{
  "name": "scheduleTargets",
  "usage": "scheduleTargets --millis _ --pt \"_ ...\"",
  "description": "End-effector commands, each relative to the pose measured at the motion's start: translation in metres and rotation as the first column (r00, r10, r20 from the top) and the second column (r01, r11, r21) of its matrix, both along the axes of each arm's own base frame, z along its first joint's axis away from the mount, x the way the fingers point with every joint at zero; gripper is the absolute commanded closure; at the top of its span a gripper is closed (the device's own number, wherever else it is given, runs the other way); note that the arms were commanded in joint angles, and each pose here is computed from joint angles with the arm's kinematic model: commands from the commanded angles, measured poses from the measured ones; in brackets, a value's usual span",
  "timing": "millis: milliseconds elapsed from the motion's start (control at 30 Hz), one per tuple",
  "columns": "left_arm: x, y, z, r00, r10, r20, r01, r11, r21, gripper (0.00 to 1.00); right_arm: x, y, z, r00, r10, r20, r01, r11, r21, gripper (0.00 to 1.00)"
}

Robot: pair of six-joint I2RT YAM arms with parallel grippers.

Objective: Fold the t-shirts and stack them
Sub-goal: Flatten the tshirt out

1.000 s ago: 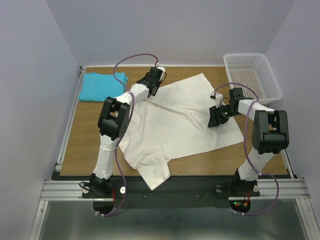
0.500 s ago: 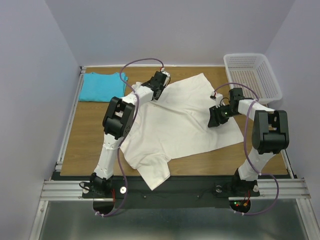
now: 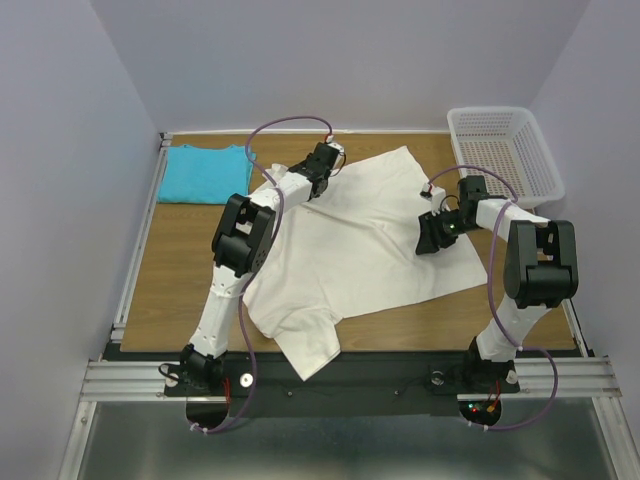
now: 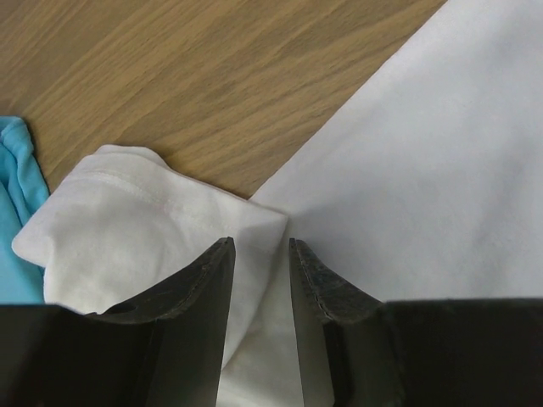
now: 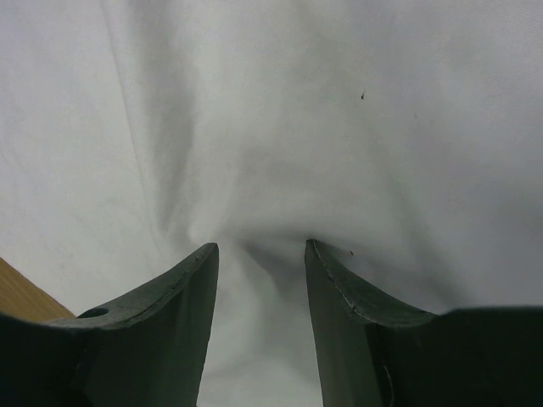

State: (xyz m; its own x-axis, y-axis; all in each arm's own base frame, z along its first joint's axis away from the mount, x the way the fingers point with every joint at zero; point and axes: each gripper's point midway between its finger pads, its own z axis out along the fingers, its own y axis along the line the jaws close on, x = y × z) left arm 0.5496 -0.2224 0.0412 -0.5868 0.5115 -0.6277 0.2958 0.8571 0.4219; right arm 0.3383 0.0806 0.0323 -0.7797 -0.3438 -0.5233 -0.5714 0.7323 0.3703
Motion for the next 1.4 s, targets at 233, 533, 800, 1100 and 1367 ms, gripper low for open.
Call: scheduleTargets --millis 233,533,800,1100,1367 --pt "0.012 0.002 0.027 0.997 0.028 0.072 -0.029 0.999 0.022 0.60 0.007 0.001 0.002 0.999 0.010 0.040 -0.009 1.000 -0.009 0.48" --pt "0.013 0.002 0.023 0.998 0.015 0.061 -0.017 1.000 0.027 0.87 0.007 0.001 0.005 0.999 0.010 0.046 -0.010 1.000 -0.008 0.48" --pt "0.015 0.002 0.062 0.994 0.011 0.112 -0.007 0.999 -0.036 1.00 0.017 -0.001 0.022 0.992 0.033 0.122 -0.029 0.999 -0.029 0.48" --pt "0.000 0.024 0.118 0.991 -0.038 0.131 0.072 0.960 -0.270 1.00 0.094 0.008 0.070 0.977 -0.004 0.211 0.004 1.000 0.002 0.46" --pt "-0.002 0.043 0.157 0.981 -0.081 0.179 0.139 0.928 -0.345 1.00 0.209 0.029 0.103 0.938 -0.221 0.266 0.217 0.975 0.045 0.40"
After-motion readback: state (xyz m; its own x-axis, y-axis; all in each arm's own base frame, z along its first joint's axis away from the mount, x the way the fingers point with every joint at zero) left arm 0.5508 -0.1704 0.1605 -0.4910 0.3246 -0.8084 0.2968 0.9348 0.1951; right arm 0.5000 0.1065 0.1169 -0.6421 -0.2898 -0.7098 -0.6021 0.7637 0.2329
